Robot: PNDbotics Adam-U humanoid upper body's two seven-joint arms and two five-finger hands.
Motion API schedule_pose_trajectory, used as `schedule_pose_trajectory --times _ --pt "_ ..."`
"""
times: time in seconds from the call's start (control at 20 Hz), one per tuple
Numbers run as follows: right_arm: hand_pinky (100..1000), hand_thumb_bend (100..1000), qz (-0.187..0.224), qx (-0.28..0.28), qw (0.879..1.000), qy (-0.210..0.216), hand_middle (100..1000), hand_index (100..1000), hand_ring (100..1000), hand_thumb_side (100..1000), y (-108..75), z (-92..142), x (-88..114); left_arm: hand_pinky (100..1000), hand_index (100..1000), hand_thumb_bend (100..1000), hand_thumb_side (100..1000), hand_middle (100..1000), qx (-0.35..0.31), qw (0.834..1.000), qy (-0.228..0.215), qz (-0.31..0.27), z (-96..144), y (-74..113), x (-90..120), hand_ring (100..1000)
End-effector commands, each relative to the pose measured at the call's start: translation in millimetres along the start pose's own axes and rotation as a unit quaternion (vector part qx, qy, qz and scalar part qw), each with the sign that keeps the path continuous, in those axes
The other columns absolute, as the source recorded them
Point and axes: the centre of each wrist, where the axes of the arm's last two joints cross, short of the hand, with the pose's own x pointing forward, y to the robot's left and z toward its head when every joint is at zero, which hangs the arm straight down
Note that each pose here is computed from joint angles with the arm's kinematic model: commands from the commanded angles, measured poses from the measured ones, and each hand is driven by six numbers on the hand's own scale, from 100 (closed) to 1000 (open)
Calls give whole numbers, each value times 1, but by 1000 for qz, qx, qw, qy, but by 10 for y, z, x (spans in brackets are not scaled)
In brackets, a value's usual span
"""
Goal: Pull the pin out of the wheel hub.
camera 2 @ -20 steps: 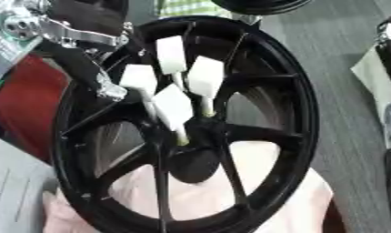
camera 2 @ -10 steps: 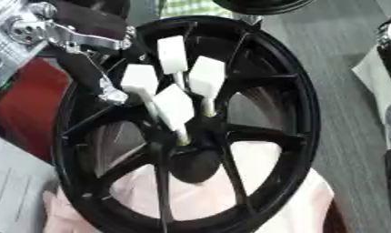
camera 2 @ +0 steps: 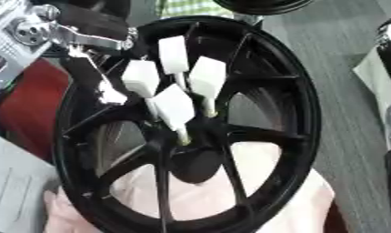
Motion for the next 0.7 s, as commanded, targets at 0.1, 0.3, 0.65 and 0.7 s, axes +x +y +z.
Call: schedule_pose_trajectory --times 0.1,0.3,0.65,0.7 --pt "947 100 -3 0 1000 -22 842 906 1000 552 -26 -41 132 620 602 100 356 407 -38 999 -24 -26 92 83 -19 574" --pt "947 100 -1 1 1000 -22 843 906 1000 551 -26 -38 129 598 586 100 312 387 -22 999 -30 -12 156 164 15 558" --pt "948 100 3 0 1000 -19 843 907 1000 552 -32 -37 124 562 530 100 316 333 3 999 -30 28 307 272 32 526" --pt "948 100 3 -1 1000 -18 843 907 1000 551 -35 -37 123 557 522 100 319 324 7 999 -28 34 336 296 36 521"
